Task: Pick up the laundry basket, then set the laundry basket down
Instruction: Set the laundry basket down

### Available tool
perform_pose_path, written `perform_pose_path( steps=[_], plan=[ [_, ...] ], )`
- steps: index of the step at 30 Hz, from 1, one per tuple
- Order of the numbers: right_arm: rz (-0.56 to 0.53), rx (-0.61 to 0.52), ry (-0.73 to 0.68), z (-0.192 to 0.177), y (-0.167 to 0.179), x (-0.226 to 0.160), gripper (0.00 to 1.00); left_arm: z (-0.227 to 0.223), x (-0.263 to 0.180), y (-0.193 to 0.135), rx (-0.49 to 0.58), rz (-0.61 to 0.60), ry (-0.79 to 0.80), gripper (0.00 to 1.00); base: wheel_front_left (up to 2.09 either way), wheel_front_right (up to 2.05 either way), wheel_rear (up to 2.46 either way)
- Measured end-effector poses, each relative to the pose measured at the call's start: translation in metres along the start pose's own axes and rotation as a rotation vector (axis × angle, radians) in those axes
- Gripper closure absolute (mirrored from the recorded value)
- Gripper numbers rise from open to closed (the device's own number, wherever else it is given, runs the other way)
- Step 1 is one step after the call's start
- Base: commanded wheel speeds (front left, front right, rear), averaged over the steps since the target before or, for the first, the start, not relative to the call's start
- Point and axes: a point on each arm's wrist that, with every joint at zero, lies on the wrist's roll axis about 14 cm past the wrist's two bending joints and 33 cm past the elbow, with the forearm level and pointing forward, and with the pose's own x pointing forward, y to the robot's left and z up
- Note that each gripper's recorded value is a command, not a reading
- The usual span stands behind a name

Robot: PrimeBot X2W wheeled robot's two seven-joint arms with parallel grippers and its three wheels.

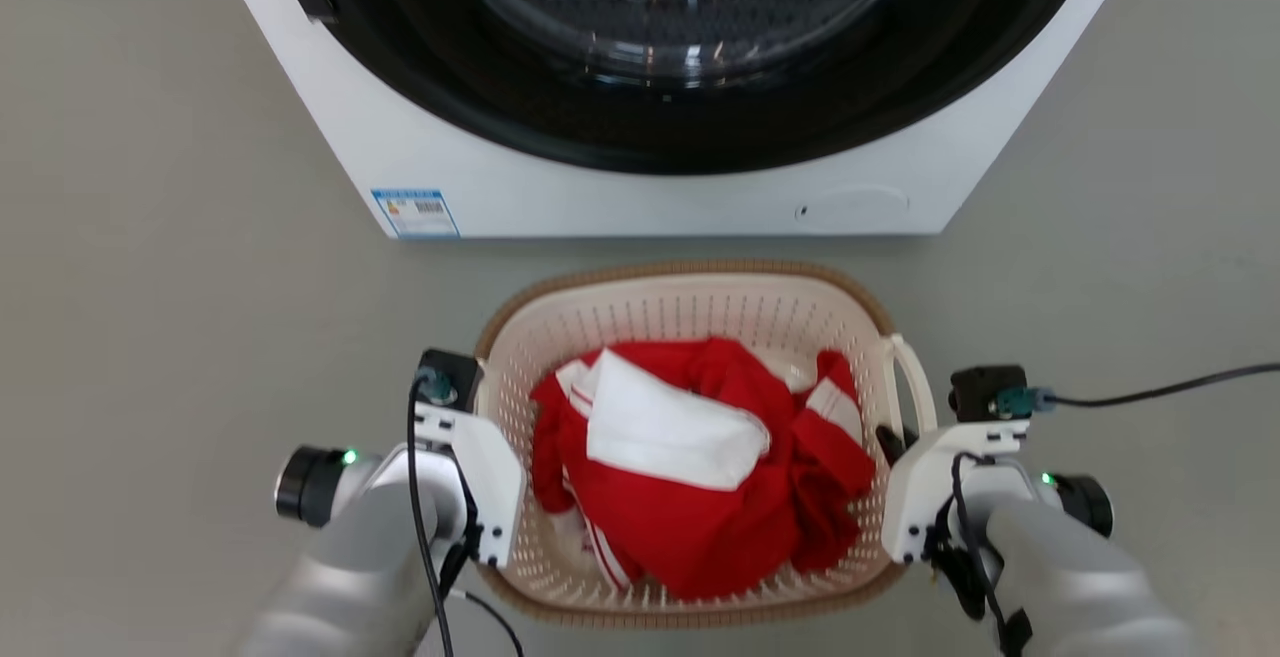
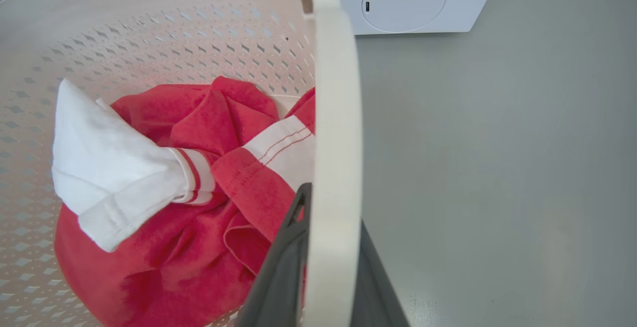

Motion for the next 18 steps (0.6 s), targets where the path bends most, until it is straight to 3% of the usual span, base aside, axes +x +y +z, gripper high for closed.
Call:
perform_pose_path(
  steps=[18],
  plan=[
    [-0.003, -0.029, -0.012, 0.012, -0.018, 0.068, 1.0, 0.01, 0.069, 0.022, 0.002, 0.012, 0.015, 1.0, 0.0, 0.0, 0.0]
  ],
)
